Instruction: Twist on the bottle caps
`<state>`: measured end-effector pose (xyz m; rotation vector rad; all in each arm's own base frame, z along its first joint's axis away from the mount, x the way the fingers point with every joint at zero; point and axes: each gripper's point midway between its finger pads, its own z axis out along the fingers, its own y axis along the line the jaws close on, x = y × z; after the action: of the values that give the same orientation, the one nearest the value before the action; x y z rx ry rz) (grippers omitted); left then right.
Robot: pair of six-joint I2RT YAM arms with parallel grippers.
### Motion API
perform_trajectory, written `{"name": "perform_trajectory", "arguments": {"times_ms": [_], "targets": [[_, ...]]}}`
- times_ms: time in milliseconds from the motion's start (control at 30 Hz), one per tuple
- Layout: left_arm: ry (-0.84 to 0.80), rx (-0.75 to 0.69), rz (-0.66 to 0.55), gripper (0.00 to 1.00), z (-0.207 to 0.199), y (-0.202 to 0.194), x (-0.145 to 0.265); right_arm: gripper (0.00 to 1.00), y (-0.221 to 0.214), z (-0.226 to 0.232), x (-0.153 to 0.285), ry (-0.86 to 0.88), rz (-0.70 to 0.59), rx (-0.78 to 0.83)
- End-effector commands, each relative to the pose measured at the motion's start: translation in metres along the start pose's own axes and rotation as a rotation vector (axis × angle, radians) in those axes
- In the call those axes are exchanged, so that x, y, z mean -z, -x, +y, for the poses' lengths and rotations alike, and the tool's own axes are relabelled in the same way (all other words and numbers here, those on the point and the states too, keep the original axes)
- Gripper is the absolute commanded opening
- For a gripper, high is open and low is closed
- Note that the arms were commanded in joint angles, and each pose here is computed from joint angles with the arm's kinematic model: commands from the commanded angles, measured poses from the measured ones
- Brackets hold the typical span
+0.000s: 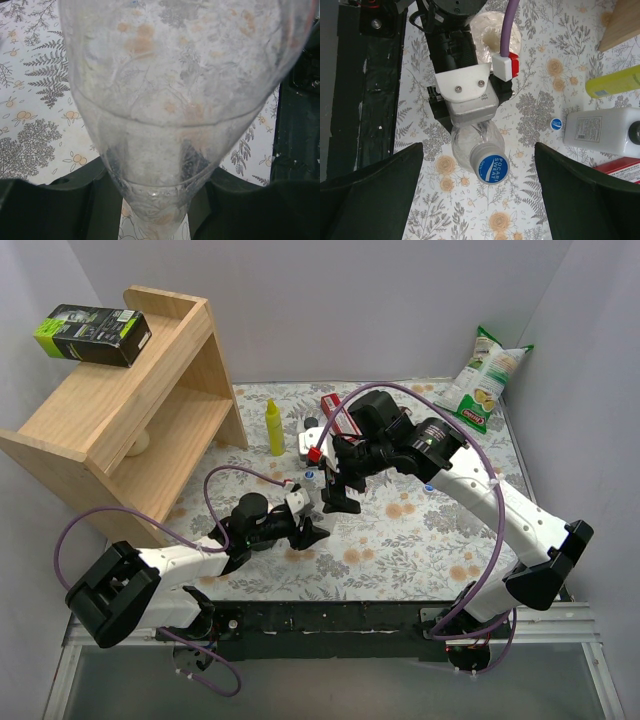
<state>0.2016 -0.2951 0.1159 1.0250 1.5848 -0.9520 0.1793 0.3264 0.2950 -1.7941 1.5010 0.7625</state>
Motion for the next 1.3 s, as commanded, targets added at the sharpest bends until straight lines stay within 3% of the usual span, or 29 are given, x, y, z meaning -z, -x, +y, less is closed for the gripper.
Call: {"name": "perform_trajectory", "arguments": {"times_ms": [0, 633, 1267], "targets": [[0.000, -0.001, -0.052, 0.00, 0.001, 0.024, -0.002, 0.98, 0.019, -0.002, 0.001, 0.004, -0.078, 0.050], [0.033, -0.006, -0.098, 0.00, 0.007, 0.038, -0.002, 0.96, -0.008, 0.007, -0.003, 0.021, 0.010, -0.005], [0.101, 0.110, -0.137, 0.00, 0.015, 0.045, 0.001, 0.96, -0.040, 0.024, 0.011, 0.027, 0.126, -0.034]]}}
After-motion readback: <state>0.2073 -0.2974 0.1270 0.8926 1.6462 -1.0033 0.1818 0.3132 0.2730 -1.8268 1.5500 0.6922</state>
